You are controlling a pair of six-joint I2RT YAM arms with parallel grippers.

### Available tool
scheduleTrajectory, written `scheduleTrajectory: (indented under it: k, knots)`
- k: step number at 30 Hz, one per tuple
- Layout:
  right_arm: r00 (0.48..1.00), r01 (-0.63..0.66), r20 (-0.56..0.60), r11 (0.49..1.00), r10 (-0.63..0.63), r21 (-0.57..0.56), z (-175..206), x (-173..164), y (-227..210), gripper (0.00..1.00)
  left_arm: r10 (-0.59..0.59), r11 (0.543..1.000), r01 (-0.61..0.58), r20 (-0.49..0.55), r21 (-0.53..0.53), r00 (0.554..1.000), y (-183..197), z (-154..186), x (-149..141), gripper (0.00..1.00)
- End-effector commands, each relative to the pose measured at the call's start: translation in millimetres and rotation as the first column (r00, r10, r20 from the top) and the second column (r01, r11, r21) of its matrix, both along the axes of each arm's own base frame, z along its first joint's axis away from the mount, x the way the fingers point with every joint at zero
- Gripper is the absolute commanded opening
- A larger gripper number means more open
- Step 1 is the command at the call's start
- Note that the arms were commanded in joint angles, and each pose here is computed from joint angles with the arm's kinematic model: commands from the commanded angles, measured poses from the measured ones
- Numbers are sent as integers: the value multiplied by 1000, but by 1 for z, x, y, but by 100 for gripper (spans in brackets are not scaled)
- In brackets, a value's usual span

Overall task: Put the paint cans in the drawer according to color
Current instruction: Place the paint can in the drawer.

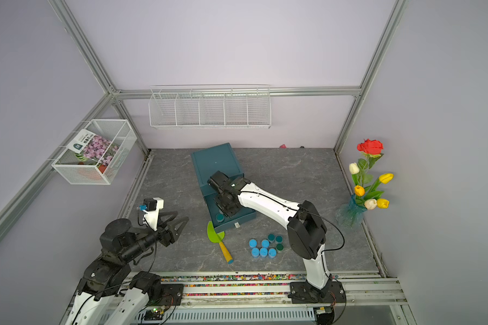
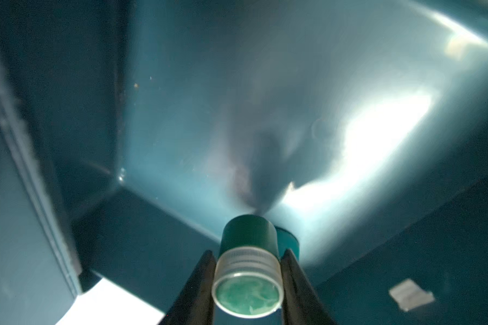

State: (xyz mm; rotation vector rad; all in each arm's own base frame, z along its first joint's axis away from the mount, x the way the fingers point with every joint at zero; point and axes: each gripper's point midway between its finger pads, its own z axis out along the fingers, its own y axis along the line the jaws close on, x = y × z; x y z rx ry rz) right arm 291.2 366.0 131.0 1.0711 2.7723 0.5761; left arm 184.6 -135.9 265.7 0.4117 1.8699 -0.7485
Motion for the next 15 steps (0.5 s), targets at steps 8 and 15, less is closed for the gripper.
scheduleTrajectory:
  k: [8,15]
  knots:
    - [997,1,-76,998,-5,-58,-8,-19,-10,12,10,1000,-10,10,-3,1000,1,0,1,64]
    - [994,22,-103,995,-32,-100,-12,-24,-20,24,8,1000,-8,10,-3,1000,1,0,1,65]
